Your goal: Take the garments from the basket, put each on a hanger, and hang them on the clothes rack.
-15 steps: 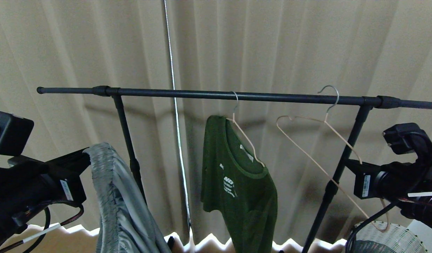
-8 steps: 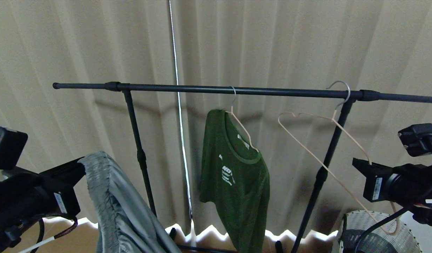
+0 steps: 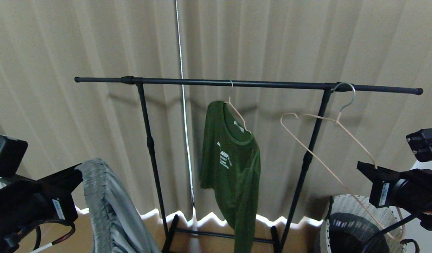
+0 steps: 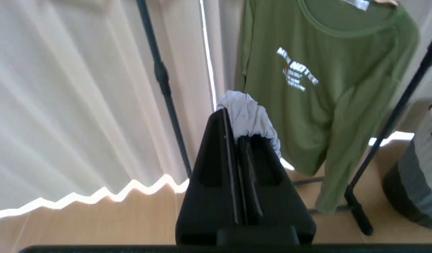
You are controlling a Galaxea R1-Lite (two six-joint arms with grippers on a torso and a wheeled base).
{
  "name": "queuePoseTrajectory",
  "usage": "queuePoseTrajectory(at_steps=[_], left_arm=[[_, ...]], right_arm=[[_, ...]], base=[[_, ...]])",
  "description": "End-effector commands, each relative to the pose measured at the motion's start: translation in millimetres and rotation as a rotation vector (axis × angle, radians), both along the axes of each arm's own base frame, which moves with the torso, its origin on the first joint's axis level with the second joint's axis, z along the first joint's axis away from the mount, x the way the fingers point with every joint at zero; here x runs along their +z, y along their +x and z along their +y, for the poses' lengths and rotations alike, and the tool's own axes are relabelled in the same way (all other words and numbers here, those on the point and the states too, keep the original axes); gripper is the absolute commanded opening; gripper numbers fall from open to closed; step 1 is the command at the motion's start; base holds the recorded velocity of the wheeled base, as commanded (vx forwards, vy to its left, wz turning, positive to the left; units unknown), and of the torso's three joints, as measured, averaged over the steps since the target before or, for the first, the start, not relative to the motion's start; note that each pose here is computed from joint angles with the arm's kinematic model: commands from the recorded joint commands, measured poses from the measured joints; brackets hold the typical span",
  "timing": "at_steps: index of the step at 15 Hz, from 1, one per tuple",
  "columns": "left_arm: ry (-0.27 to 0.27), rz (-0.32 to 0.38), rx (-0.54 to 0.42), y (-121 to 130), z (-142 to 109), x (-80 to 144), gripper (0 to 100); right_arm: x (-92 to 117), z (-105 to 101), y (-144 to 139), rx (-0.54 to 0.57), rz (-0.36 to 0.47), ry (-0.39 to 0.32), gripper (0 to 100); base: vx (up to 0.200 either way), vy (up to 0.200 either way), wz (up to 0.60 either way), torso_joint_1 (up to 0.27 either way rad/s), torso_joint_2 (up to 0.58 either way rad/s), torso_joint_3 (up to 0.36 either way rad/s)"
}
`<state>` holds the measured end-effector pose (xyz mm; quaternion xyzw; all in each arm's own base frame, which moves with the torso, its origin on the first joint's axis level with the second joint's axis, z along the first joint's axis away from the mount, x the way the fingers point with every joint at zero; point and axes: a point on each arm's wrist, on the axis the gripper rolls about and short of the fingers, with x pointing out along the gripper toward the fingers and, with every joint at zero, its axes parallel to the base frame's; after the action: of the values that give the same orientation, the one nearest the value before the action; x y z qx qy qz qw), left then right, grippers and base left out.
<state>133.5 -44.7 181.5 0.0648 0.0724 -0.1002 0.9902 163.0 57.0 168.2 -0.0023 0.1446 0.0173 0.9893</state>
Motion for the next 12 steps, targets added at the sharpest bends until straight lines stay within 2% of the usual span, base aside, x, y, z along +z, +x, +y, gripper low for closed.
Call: queuePoseTrajectory(at_steps=[1,3,9,12], left_arm=[[0.002,0.002,0.003,0.4,0.2,-0.6,0],[0.002,0.002,0.003,0.1,0.3,-0.5,0],[0.002,0.002,0.001,2.4,-0.8,0.7,0],[0.009,0.023,0.006,15.4,-5.6,2.0,0]], right_arm=[[0.4,-0.3,-0.9,0.001,-0.003,0.002,0],[0.7,-0.3,-1.1,0.005,-0.004,0.005,0],[-2.0,0.2,-3.1,0.036,0.007,0.012,0],[-1.5,1.4,-3.9,0.069,0.007,0.021,0]], base=[[-0.200,0.000,0.00,0.007,0.00,0.002],[-0.200,0.000,0.00,0.007,0.01,0.005],[0.000,0.000,0.00,0.000,0.00,0.000],[0.000,0.000,0.00,0.000,0.00,0.000]])
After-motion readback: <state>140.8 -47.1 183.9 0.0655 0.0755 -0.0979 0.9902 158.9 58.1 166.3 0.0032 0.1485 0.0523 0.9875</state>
